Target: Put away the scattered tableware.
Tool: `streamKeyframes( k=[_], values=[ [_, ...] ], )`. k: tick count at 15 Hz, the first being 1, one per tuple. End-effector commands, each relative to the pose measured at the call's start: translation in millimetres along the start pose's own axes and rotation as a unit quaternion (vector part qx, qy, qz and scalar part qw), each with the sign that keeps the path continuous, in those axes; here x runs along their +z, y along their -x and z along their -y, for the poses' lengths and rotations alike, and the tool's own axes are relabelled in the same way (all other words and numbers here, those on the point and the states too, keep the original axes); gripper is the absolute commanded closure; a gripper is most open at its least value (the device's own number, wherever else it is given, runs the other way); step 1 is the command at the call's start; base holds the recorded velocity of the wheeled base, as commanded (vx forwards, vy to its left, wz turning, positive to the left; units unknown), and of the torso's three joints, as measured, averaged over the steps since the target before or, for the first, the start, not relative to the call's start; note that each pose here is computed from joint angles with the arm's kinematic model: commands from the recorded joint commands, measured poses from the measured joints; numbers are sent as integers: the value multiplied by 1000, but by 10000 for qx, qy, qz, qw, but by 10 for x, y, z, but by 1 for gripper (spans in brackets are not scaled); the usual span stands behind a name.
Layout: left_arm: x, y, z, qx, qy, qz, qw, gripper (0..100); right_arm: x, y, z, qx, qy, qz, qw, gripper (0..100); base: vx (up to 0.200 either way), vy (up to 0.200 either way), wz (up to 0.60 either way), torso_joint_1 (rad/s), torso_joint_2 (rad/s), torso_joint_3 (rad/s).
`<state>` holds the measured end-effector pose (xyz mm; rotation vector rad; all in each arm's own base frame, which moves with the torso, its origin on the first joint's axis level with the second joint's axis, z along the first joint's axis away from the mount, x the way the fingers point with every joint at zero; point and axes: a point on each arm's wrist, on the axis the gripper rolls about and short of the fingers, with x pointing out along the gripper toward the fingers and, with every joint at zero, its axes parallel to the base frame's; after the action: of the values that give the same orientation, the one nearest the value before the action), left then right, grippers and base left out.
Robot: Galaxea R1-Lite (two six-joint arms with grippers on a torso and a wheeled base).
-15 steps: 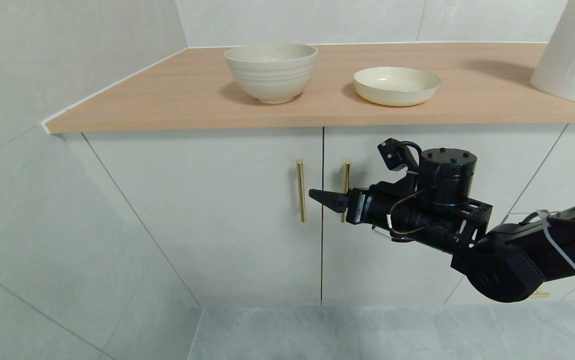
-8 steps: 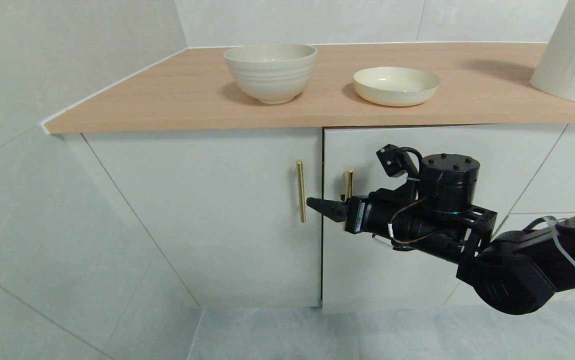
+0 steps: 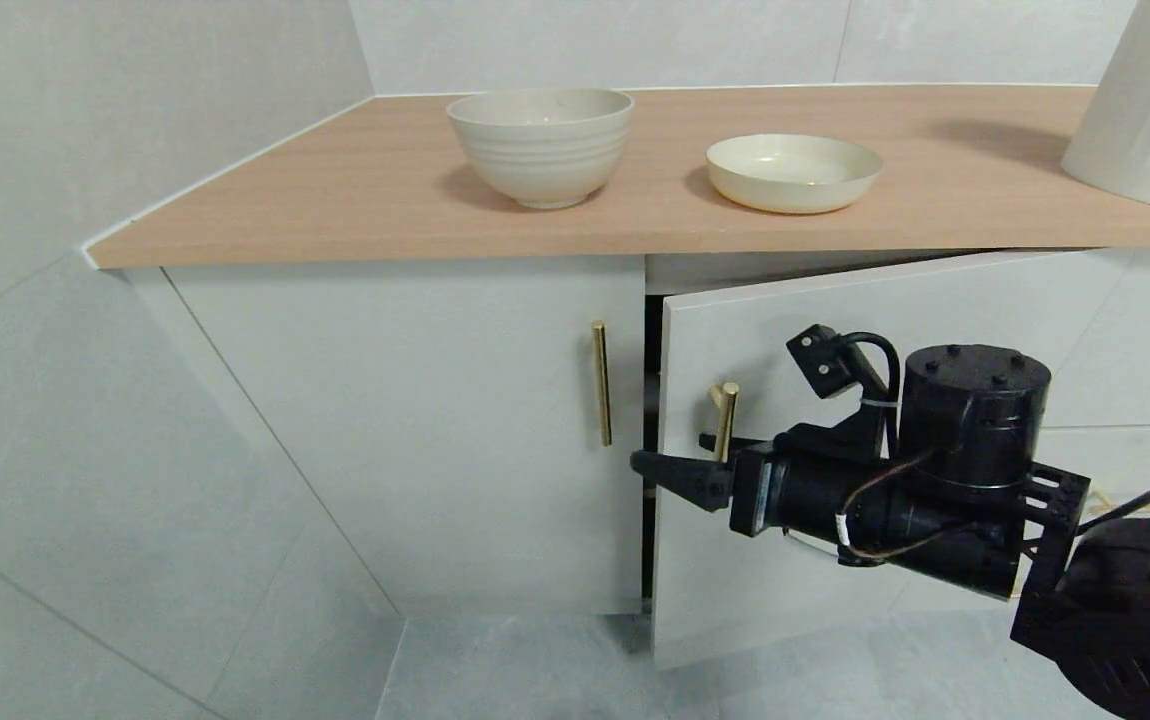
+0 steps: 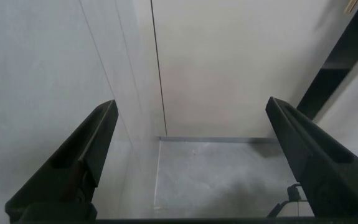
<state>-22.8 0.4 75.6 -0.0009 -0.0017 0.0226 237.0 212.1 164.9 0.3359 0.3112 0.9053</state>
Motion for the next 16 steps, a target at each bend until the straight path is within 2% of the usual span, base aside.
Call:
streamKeyframes(
  k=[1, 2, 3, 6, 8, 12, 13, 14, 15, 16],
  values=[
    [0, 0, 0, -5, -66, -1, 10000, 0, -33, 140, -30, 15, 8, 20, 10000, 0, 0, 0, 0, 0, 0, 0],
    [0, 0, 0, -5, -58, -1, 10000, 0, -62, 169, -20, -4, 0, -4, 10000, 0, 0, 0, 0, 0, 0, 0],
    [0, 0, 0, -5, 26, -1, 10000, 0, -157, 265, -10, -9, -21, -35, 10000, 0, 0, 0, 0, 0, 0, 0],
    [5, 1, 0, -5, 19, 7, 10000, 0, -246, 434, -80, 123, -26, 3, 9999, 0, 0, 0, 0, 0, 0, 0],
    [0, 0, 0, -5, -4, -1, 10000, 0, -305, 541, -167, 248, -275, -95, 9993, 0, 0, 0, 0, 0, 0, 0],
    [8, 1, 0, -5, -34, 22, 10000, 0, -318, 540, -178, 407, -315, -187, 9985, 0, 0, 0, 0, 0, 0, 0],
    [175, 43, 3, -97, -14, 436, 9990, 0, -321, 558, -181, 428, -315, -197, 9984, 0, 0, 0, 0, 0, 0, 0],
    [338, 93, 15, -395, -36, 590, 9975, 0, -311, 566, -187, 438, -302, -176, 9984, 0, 0, 0, 0, 0, 0, 0],
    [558, 155, 34, -922, -59, 627, 9937, 0, -314, 584, -189, 438, -279, -175, 9985, 0, 0, 0, 0, 0, 0, 0],
    [771, 197, 52, -1349, -68, 526, 9894, 0, -315, 623, -196, 448, -270, -171, 9985, 0, 0, 0, 0, 0, 0, 0]
  ],
)
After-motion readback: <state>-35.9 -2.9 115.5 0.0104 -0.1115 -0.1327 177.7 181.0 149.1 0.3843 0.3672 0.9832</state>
